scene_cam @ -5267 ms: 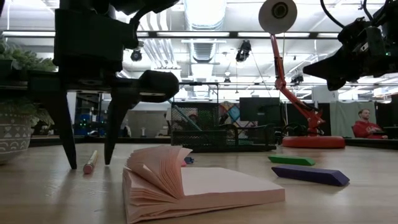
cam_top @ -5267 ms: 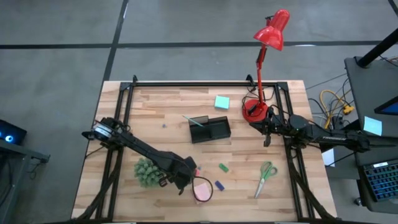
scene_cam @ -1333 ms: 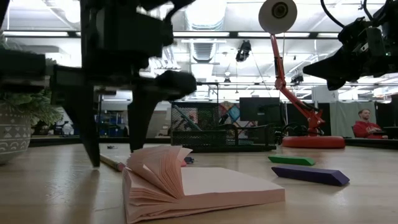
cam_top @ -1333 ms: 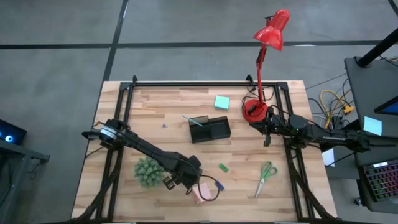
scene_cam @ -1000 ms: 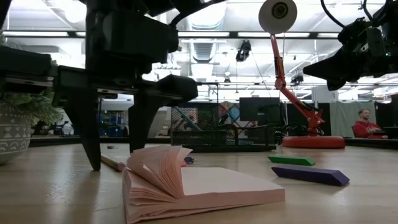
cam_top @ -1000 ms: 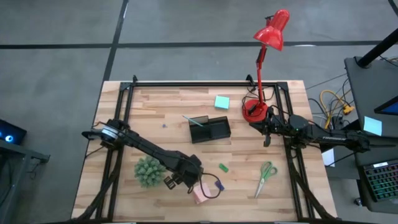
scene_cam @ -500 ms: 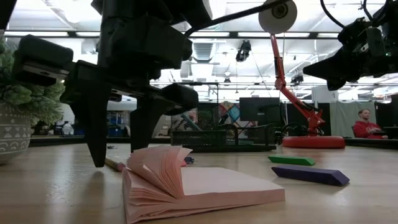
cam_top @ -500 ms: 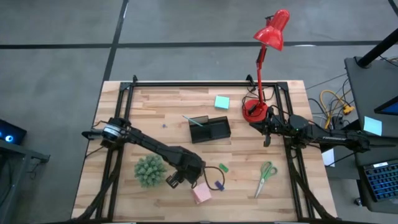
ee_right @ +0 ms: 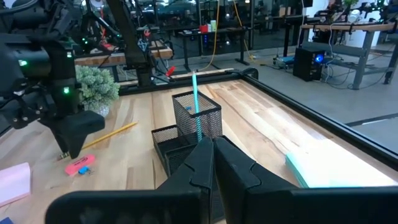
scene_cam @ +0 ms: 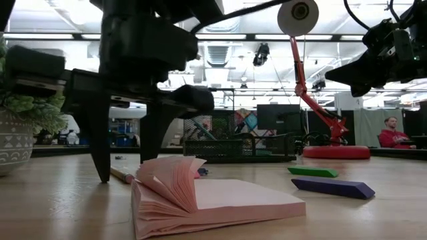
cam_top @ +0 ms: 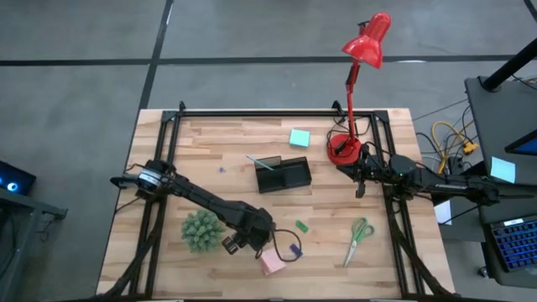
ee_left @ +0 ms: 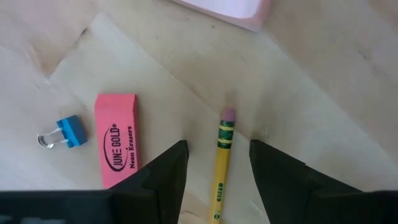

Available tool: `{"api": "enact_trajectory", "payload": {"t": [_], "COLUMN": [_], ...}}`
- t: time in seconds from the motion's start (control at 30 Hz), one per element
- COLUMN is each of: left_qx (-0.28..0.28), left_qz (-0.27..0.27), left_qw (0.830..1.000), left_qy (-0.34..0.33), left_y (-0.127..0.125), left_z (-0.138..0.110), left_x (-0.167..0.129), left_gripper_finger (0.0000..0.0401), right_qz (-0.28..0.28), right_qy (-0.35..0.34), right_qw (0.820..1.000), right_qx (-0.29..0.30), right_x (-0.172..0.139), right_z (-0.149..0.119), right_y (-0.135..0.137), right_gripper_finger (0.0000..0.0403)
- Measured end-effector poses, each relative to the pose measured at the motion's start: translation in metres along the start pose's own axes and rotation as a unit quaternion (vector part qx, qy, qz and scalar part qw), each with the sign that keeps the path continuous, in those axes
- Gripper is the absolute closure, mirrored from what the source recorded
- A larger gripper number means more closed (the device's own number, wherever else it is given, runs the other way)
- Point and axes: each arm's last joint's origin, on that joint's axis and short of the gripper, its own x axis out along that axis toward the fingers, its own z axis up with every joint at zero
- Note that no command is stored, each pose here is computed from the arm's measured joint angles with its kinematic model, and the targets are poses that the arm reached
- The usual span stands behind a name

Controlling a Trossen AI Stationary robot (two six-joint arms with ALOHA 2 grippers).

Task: Pick and place office supplies into organizer
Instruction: Put the yellow pencil into the black desk organizer

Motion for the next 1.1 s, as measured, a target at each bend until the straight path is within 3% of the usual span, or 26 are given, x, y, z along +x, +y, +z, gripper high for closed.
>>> {"api": "enact_trajectory", "payload": {"t": [0.33,0.77,1.1], "left_qx": [0.008,-0.002,-0.001], "left_qz": [0.002,-0.003,-0.003], "left_qw": [1.0,1.0,1.0], "left_qy": [0.001,-0.003,-0.001], "left_y": [-0.0009,-0.0016,-0.0008], "left_z": [0.0003,-0.0014,-0.0022], "left_x": [0.0003,0.0032,0.0032], "left_gripper_finger": [0.0243,0.0388,0.0398], "right_qz": [0.0,0.0,0.0], "right_qy": [0.0,0.0,0.0], "right_qw": [1.0,1.0,1.0], "right_qx": [0.0,0.0,0.0], "right_x": [0.0,0.0,0.0], "right_z": [0.0,0.0,0.0001], "right_y": [0.0,0.0,0.0], "right_gripper_finger": [0.0394,0.0394,0.0394]}}
